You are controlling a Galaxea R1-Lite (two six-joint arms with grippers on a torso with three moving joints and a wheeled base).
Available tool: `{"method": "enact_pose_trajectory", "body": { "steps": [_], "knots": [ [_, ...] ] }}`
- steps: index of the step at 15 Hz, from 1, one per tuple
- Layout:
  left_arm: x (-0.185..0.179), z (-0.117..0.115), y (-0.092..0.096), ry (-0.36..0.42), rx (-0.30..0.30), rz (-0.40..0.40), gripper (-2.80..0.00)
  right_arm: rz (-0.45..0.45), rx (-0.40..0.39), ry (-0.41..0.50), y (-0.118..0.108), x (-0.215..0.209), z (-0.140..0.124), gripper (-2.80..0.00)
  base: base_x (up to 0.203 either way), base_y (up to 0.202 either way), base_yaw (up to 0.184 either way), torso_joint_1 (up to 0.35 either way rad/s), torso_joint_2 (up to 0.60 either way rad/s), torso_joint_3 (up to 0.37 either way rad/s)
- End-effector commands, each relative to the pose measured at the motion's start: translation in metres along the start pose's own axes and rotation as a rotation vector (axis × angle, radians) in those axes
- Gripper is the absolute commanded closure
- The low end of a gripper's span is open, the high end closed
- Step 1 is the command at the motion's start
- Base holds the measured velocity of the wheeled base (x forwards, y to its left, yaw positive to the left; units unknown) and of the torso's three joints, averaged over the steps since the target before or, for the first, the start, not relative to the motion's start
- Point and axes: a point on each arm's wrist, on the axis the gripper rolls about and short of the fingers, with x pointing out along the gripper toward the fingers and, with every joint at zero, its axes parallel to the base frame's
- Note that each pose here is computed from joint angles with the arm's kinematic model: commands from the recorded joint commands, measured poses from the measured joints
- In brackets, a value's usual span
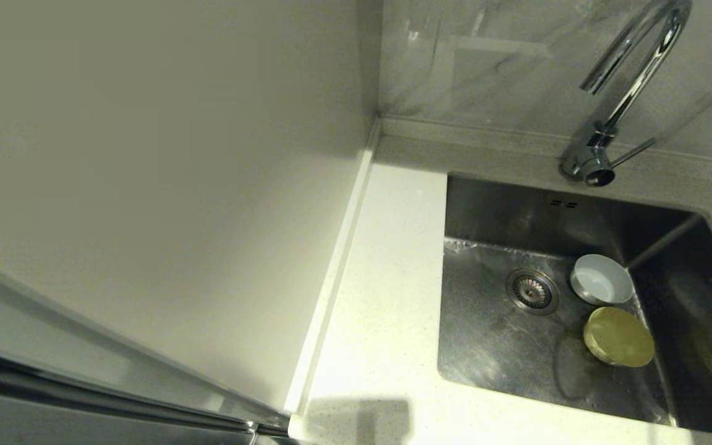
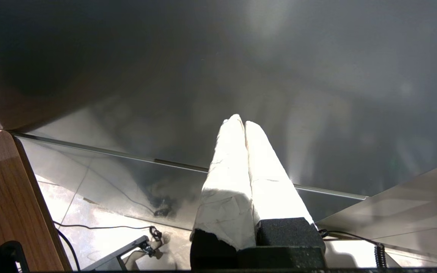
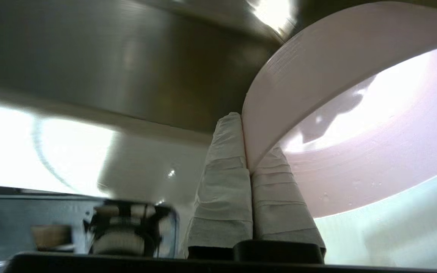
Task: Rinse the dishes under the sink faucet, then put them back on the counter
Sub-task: Put a bowl into the sink
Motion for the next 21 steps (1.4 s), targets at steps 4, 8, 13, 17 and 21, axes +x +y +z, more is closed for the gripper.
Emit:
{"method": "enact_pose_trajectory", "body": {
  "steps": [4, 8, 13, 17, 21],
  "knots": [
    [0.0, -0.001, 0.0, 0.003, 0.0, 0.001, 0.0, 0.068, -0.372, -0.262, 0.058, 0.016, -0.008, 0.0, 0.0, 0.0, 0.0, 0.0, 0.0, 0.0],
    [0.0, -0.001, 0.0, 0.003, 0.0, 0.001, 0.0, 0.102, -0.545, -0.342, 0.085, 0.032, 0.017, 0.0, 0.0, 0.0, 0.0, 0.0, 0.0, 0.0],
    [0.0, -0.001, 0.0, 0.003, 0.0, 0.001, 0.0, 0.101, -0.713, -0.369, 0.104, 0.075, 0.044, 0.0, 0.0, 0.0, 0.0, 0.0, 0.0, 0.0],
    [0.0, -0.001, 0.0, 0.003, 0.0, 0.002, 0.0, 0.093, -0.753, -0.348, 0.111, 0.128, 0.067, 0.0, 0.0, 0.0, 0.0, 0.0, 0.0, 0.0],
    [0.0, -0.001, 0.0, 0.003, 0.0, 0.001, 0.0, 0.014, -0.772, -0.454, 0.116, 0.184, 0.088, 0.0, 0.0, 0.0, 0.0, 0.0, 0.0, 0.0]
  ]
}}
